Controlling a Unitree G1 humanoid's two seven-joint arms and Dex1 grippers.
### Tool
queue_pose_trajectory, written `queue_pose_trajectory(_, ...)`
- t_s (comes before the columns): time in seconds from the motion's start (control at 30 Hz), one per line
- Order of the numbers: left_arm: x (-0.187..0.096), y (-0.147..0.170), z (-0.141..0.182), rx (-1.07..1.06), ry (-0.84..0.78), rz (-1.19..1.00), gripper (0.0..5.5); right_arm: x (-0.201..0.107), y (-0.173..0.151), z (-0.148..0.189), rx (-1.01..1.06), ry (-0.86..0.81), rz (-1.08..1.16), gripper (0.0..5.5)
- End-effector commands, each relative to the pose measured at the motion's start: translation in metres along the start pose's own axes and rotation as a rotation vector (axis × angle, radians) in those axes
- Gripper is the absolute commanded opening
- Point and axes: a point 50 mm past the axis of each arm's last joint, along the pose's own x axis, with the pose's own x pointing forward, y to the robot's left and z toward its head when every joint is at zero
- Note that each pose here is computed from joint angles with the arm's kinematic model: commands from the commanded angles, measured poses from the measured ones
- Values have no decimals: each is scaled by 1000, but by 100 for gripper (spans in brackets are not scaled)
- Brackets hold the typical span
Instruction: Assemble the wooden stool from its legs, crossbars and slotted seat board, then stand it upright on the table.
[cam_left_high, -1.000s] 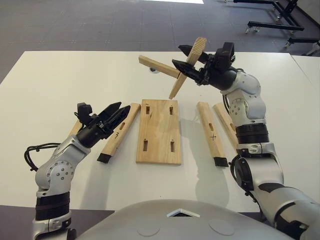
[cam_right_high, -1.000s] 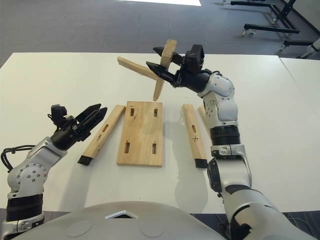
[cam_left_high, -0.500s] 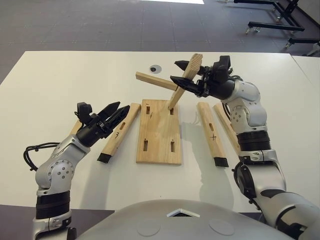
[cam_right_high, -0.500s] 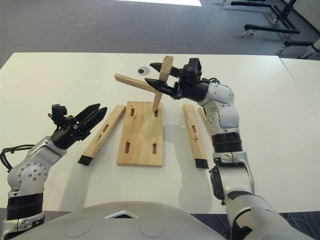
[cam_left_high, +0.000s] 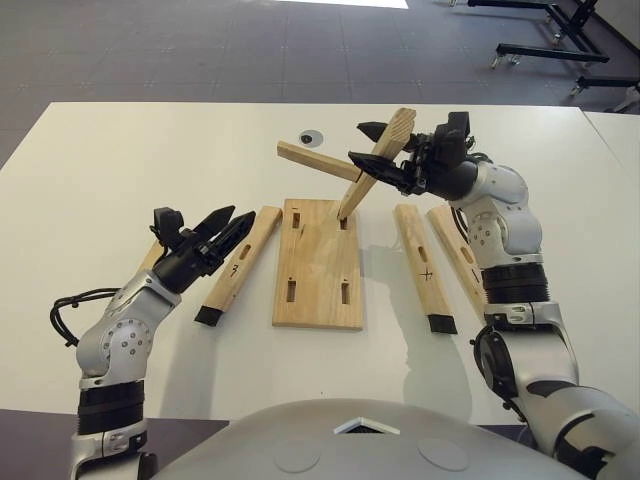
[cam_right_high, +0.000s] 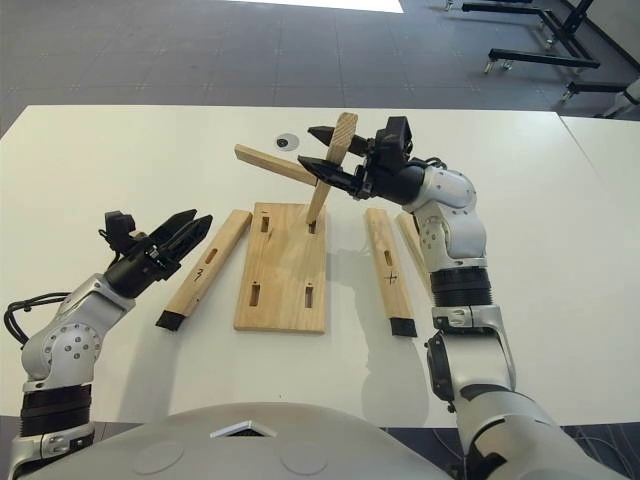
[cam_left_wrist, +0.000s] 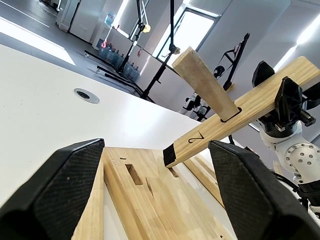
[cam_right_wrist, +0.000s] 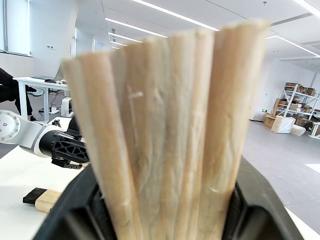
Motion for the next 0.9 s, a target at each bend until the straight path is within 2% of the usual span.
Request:
queue_pose_trajectory(0.03,0,3,2,15,-3,15,383,-1,1,6,-25,16,30,206)
queue_pose_trajectory(0.53,1,15,11,29,10,35,383,-12,15,-10,71,82,109,206)
queue_pose_trajectory(0.73,6,13,11,33,24,28,383,-12,16,-22,205,98,142,206)
queue_pose_trajectory(0.9,8,12,12,42,27,19,383,-10,9,-33,303,202,137,206)
